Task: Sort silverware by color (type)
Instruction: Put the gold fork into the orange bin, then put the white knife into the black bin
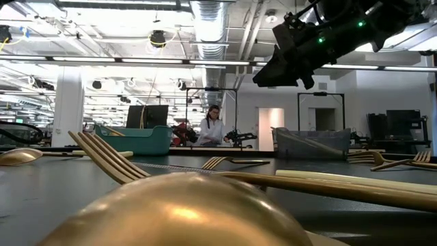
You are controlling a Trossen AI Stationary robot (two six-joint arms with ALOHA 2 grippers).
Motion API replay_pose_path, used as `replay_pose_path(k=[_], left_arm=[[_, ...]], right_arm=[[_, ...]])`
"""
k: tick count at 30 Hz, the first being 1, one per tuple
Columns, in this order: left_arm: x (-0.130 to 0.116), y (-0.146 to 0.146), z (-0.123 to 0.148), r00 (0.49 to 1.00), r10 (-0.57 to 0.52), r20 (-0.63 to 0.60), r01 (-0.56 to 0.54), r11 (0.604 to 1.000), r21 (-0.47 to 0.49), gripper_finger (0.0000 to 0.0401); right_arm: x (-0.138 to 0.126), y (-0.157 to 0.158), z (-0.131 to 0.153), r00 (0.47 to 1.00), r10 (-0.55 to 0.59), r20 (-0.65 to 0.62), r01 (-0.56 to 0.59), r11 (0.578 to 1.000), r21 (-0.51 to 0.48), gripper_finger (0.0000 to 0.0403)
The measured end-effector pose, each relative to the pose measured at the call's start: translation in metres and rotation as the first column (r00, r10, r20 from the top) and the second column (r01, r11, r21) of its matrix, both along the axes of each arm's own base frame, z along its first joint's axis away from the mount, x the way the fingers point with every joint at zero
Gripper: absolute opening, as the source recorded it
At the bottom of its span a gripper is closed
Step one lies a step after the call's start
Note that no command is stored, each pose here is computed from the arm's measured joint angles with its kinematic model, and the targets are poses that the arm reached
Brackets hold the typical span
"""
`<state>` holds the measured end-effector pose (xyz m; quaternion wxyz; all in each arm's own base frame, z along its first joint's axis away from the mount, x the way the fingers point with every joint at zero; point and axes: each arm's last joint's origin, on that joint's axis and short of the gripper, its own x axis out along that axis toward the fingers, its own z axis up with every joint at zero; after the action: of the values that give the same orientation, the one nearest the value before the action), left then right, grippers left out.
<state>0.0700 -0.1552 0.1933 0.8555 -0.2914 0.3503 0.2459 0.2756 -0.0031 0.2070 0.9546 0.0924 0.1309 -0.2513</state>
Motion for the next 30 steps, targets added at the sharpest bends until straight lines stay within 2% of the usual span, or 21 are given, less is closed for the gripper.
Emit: replay_pose_path(k=[5,10,16,21,30], left_arm=[[0.003,0.010,0.023,0.999,0.033,0.018,-0.035,0.992,0.125,0.0165],[0.006,0.017,0.040,0.991,0.093,-0.096,-0.075,0.983,0.169,0.0166],[0.016,0.030,0.042,0.995,0.104,-0.006,-0.097,0.944,0.314,0.0164],[0.036,0.047,0.041,0.983,0.135,-0.122,-0.083,0.929,0.362,0.0148],[0.079,0.087,0.051,0.956,-0.010,-0.292,0.121,0.922,0.367,0.0138]], right_arm=[[0.000,0.000,0.000,1.000,0.008,0.002,-0.008,1.000,0.008,0.0134],[0.000,0.003,-0.001,1.000,0.022,0.002,-0.022,1.000,0.020,0.0134],[0.001,0.004,-0.002,1.000,0.026,-0.002,-0.026,0.999,0.020,0.0134],[0.001,0.004,-0.002,1.000,0.025,0.000,-0.025,0.999,0.020,0.0134],[0.001,0.004,-0.002,1.000,0.025,0.001,-0.025,0.999,0.020,0.0134]])
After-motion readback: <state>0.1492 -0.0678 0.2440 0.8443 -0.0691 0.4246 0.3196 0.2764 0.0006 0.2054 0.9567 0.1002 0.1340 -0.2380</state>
